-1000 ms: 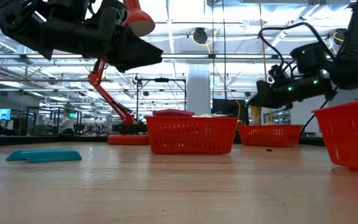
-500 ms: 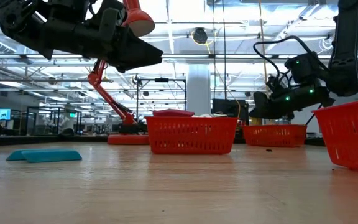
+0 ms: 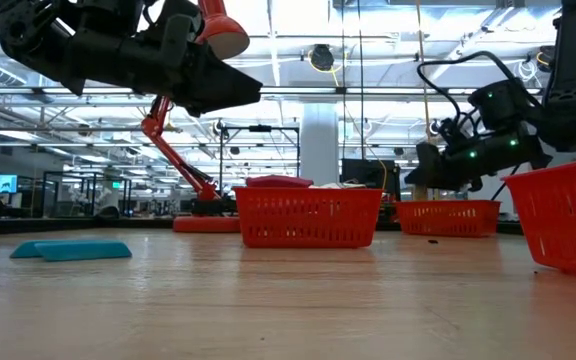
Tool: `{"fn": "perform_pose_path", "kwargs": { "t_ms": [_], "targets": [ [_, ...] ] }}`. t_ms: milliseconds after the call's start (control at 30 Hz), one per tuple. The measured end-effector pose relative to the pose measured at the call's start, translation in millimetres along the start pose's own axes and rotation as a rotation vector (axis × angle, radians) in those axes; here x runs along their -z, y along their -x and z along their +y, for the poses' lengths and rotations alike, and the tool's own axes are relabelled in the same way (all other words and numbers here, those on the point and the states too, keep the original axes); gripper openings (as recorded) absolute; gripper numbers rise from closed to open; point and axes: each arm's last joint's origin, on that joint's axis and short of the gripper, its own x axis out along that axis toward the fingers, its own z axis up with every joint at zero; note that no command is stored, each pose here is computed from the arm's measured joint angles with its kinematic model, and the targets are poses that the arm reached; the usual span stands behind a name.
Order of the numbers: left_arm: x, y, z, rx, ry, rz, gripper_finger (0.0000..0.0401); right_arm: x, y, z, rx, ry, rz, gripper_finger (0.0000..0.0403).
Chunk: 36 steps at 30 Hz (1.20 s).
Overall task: Pick & Place School Supplies
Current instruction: Put the yellow crayon box into the top red bin, then put the blue eraser into the bottom red bin
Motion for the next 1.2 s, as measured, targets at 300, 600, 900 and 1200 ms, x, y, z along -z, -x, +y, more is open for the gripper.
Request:
{"fn": "perform_pose_path", "kwargs": {
  "t_ms": [300,600,900,1200],
  "targets": [
    [1.0,-0.1,0.2,-0.008,-0.001,0.012,0.0170,4.8,7.5,-0.8,0.004,-0.075,0.021,0.0164],
    [1.2,-0.1,0.2,-0.008,-0.001,0.014,0.0170,17.5,25.0,-0.4,-0.006,-0.080,0.049,0.0129],
    [2.0,-0.1,0.9,-0.032,-0.003,0.023,0.0170,-1.2,34.8,19.3,-0.144,-0.072,-0.168,0.0159],
    [2.6,0.0,0.8,-0.033,-0.002,0.030,0.0170,-2.6,38.5,19.7,-0.113,-0.038,-0.121,0.0174]
  ]
}}
